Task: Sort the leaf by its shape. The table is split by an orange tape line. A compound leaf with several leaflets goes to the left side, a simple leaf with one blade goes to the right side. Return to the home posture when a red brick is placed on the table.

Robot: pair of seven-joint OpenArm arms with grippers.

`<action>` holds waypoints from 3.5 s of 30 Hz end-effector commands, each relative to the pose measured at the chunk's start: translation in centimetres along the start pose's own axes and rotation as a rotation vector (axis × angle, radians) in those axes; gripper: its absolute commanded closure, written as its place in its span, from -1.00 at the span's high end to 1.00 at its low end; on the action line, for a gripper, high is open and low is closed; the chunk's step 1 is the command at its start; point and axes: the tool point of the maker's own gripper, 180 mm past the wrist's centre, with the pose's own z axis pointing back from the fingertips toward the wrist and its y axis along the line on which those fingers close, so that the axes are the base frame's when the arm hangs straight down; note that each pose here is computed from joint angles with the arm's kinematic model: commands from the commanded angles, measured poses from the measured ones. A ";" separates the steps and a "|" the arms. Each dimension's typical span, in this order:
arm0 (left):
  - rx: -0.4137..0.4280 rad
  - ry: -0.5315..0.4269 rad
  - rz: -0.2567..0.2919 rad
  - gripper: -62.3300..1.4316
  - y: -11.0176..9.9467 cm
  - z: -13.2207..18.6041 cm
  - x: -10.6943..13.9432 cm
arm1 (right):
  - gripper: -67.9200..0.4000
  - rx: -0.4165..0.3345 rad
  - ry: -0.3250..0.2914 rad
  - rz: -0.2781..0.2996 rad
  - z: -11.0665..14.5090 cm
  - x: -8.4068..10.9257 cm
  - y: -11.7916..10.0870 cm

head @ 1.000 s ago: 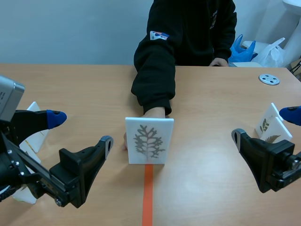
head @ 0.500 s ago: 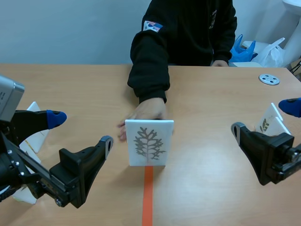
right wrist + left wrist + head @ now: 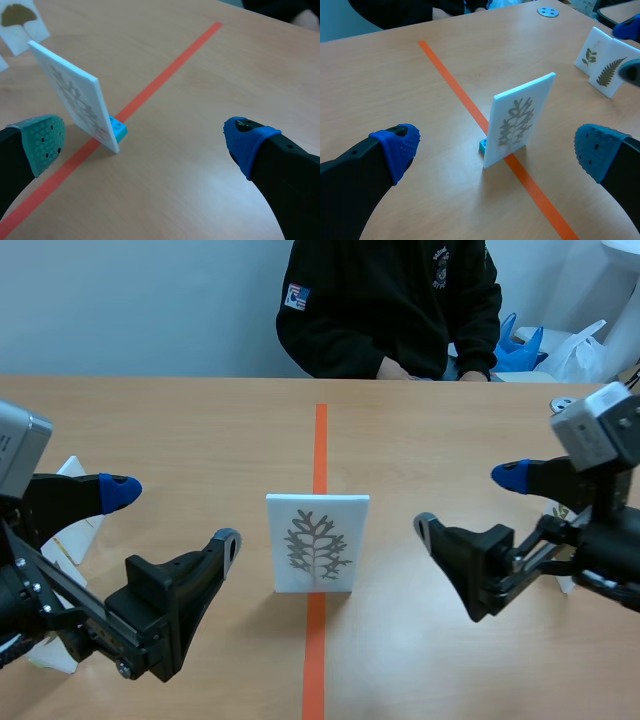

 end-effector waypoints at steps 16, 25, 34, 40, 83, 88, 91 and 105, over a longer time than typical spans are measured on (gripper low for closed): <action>0.004 -0.015 0.006 1.00 0.1 0.1 0.3 | 1.00 0.198 -0.025 0.041 -7.8 -3.1 4.4; 0.004 -0.016 0.006 1.00 0.1 0.1 0.3 | 1.00 0.250 -0.002 0.066 -11.0 -4.9 7.7; 0.004 -0.016 0.006 1.00 0.1 0.1 0.3 | 0.23 0.269 0.015 0.086 -11.1 -5.7 8.8; 0.004 -0.016 0.006 1.00 0.1 0.1 0.3 | -0.29 0.267 0.020 0.090 -11.0 -5.8 8.6; 0.004 -0.023 0.006 1.00 0.1 0.1 0.4 | -0.94 -0.225 -0.138 -0.074 3.0 -1.0 -4.8; 0.004 -0.023 0.006 1.00 0.1 0.1 0.4 | -0.94 -0.301 -0.110 -0.124 5.2 -2.0 -6.5; 0.004 -0.023 0.006 1.00 0.1 0.1 0.4 | -0.94 -0.339 -0.083 -0.130 5.9 -2.7 -7.3; 0.004 -0.038 0.006 1.00 0.1 0.1 0.7 | -0.94 -0.438 -0.010 -0.246 6.4 -7.8 -10.0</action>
